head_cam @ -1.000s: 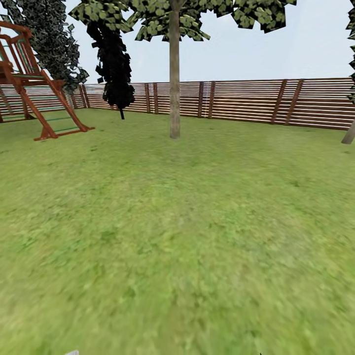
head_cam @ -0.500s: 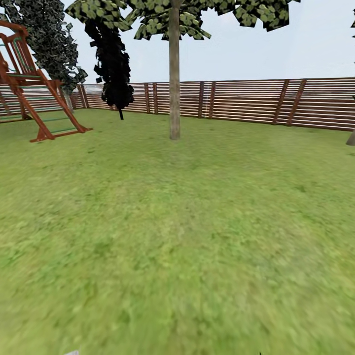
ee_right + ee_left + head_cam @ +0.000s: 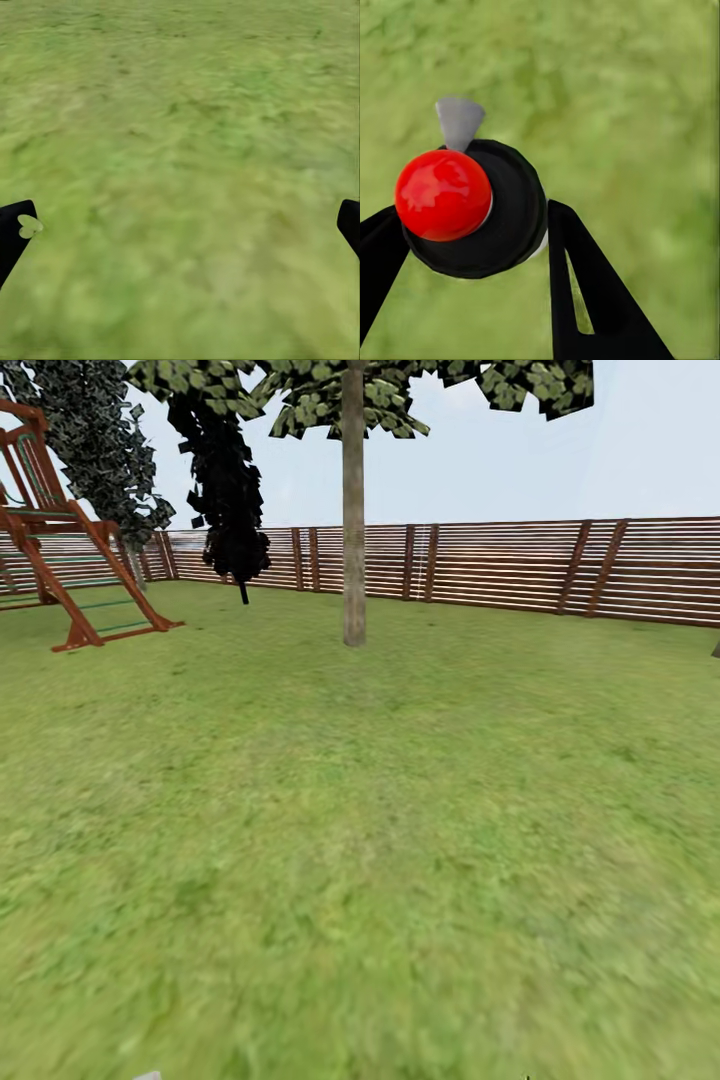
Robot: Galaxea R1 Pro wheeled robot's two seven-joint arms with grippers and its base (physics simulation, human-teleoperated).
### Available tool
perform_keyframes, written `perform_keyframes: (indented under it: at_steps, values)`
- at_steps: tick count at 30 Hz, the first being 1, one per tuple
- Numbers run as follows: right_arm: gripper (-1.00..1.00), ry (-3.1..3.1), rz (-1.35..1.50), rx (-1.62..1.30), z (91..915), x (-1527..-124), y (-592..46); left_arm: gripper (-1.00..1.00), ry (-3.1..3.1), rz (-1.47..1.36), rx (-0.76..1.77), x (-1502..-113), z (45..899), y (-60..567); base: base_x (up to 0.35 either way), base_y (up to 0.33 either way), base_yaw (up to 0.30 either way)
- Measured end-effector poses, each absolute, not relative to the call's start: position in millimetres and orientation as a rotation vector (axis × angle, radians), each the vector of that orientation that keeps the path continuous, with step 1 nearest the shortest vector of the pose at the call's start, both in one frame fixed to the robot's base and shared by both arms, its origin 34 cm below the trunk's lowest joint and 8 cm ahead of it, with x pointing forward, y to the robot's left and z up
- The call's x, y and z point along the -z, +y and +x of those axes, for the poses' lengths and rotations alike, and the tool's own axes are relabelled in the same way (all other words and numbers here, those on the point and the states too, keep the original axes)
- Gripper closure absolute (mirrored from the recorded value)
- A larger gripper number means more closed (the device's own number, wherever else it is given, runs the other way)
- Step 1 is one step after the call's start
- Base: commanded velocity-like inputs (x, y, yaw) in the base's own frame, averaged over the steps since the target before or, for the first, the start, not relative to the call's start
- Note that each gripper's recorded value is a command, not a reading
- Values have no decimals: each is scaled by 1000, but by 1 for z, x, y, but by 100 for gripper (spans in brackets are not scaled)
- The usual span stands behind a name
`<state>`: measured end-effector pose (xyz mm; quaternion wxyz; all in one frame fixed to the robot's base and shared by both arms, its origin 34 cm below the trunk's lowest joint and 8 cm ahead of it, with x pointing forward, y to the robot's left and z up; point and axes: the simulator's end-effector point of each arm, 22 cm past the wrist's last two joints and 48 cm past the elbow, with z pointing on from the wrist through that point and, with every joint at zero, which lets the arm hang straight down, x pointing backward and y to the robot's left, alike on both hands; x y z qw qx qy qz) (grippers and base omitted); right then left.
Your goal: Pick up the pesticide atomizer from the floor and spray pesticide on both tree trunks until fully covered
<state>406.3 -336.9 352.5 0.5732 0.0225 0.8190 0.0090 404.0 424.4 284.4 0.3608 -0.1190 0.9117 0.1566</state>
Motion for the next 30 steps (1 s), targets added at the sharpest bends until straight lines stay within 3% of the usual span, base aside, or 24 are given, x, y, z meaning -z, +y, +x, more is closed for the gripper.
perform_keyframes:
  at_steps: [30]
  values:
    - [-100, 1920, 49, -22, 406, -353, -337, 100, 2349, -298, -403, -285, 405, 424, 338, 0, 0]
